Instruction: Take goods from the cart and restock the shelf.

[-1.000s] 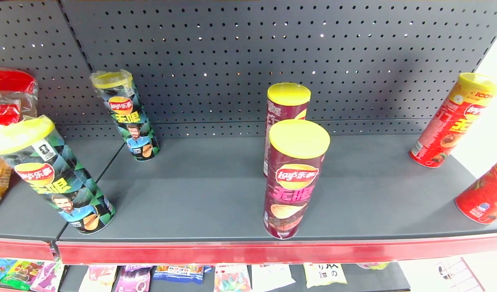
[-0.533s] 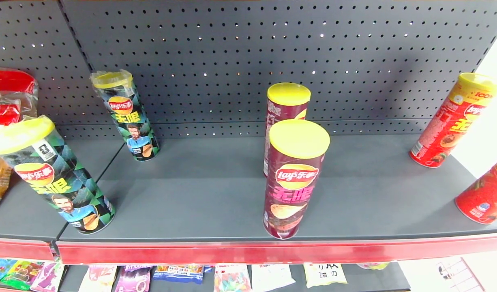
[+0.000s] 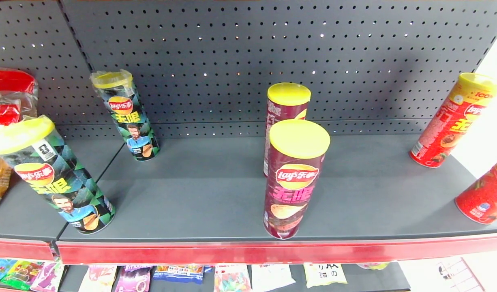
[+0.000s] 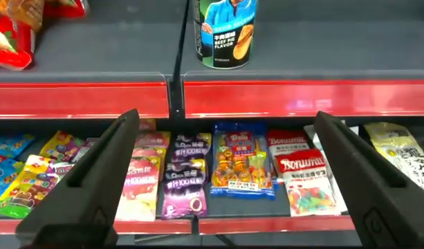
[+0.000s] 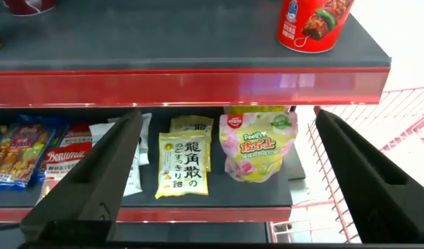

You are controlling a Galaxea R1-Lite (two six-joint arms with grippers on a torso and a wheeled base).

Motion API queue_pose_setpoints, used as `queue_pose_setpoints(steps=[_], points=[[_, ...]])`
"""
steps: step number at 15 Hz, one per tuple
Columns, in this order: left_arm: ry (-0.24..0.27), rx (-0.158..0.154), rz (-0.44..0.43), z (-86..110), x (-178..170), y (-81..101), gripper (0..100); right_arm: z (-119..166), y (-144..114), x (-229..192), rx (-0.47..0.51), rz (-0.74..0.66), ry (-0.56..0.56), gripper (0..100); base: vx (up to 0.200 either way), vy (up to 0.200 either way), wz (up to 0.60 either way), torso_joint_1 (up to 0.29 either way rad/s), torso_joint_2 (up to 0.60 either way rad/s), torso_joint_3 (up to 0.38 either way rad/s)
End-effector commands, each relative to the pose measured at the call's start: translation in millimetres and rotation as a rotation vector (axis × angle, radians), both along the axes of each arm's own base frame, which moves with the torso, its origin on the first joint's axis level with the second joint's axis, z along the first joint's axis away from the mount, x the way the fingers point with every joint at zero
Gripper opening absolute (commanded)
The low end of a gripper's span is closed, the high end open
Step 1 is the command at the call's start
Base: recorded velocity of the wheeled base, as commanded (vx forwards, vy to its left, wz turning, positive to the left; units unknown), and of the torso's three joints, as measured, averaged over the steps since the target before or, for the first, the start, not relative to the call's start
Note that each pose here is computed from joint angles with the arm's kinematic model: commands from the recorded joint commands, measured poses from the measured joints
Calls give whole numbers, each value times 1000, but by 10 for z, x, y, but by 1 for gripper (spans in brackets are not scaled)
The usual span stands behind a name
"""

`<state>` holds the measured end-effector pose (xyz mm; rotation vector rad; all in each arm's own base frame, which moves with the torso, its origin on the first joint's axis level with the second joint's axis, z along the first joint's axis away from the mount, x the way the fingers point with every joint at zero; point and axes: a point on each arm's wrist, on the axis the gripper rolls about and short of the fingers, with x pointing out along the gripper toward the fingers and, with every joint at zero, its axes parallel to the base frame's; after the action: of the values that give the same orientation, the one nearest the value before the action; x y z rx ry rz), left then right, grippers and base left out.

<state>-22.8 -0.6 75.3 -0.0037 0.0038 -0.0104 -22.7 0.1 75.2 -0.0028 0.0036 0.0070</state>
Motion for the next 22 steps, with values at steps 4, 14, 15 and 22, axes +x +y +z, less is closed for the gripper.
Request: queue_pose_setpoints(steps=[4,14,15,22], points=[[2,-1,0,-4,0,0,100,0,0,1,0,1,1,100,-100,0,0,4,2,-1],[2,-1,0,-4,0,0,100,0,0,1,-2,2,1,100,-80,0,0,0,0,0],[2,-1,0,-4,0,0,100,0,0,1,-2,2,1,100,0,0,0,0,0,0],[2,-3,0,-4,0,0,100,0,0,1,0,1,1,100,0,0,0,0,0,0]])
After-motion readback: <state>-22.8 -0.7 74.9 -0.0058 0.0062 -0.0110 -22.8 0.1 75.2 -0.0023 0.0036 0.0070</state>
